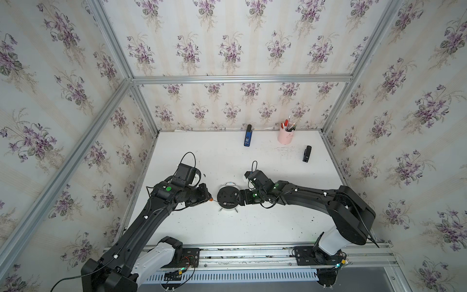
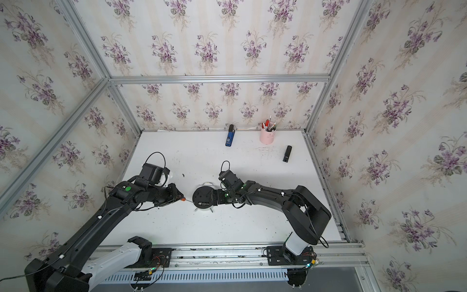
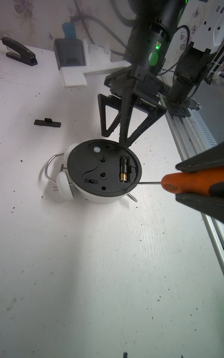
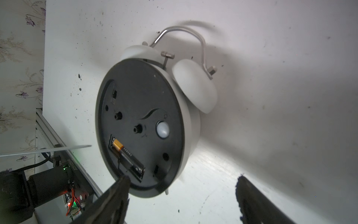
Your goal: Remove the battery from the alarm
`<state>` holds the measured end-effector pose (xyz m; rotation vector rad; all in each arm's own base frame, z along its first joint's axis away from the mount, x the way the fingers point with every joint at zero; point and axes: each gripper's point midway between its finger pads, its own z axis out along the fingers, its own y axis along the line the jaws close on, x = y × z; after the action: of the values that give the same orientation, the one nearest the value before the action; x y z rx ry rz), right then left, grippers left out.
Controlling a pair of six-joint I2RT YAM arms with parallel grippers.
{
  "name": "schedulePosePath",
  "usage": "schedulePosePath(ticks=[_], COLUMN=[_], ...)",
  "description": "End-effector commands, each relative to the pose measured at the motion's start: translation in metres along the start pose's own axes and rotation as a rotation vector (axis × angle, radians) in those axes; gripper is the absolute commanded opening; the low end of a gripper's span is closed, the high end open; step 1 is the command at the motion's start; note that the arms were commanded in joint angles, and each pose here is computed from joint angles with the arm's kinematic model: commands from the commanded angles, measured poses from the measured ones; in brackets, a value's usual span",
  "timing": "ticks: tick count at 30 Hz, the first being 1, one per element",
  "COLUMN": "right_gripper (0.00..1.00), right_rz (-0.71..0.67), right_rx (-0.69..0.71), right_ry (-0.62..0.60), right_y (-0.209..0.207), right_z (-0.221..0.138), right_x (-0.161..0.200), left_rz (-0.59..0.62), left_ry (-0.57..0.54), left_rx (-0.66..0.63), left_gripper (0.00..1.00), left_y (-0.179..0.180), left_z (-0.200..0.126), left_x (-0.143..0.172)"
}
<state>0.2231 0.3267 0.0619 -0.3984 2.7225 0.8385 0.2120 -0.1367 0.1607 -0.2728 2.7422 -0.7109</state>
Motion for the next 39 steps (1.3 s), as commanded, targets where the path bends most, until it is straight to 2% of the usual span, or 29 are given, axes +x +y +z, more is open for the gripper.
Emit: schedulePosePath(ticks=[1,8,15,21,29,39], right_gripper=[0.88,0.88,0.87,0.87,0.87,0.85], right_rz=[-0.005,-0.008,-0.009,-0.009,-0.011,-0.004], right_rx=[-0.006,0.004,0.015,0.015,0.022,0.022], right_ry=[-0.019,-0.004,0.001,0.001,0.007,-0.003], right_y=[0.002,-0.001,-0.004,-0.004,-0.006,-0.006], right_z=[0.001,0.004,0.005,0.004,0.006,0.004], right_x=[-0.005,-0.002,-0.001,-0.001,0.000,-0.001], left_rz=[0.017,0.055,0.014,-0.028,-0.023,-0.035], left_ry=[-0.073,-0.065,-0.040,-0.006,0.014,0.013], left_rx=[-0.038,-0.084,-0.068,-0.111,-0.158,-0.106], left_gripper=[0.00,0.00,0.00,0.00,0.00,0.00], left_y=[-0.001,-0.004,-0.009,-0.001,0.003,-0.010], left_z=[0.000,0.006,0.015,0.020,0.023,0.014], left_x=[-0.014,-0.010,-0.004,0.004,0.009,0.009])
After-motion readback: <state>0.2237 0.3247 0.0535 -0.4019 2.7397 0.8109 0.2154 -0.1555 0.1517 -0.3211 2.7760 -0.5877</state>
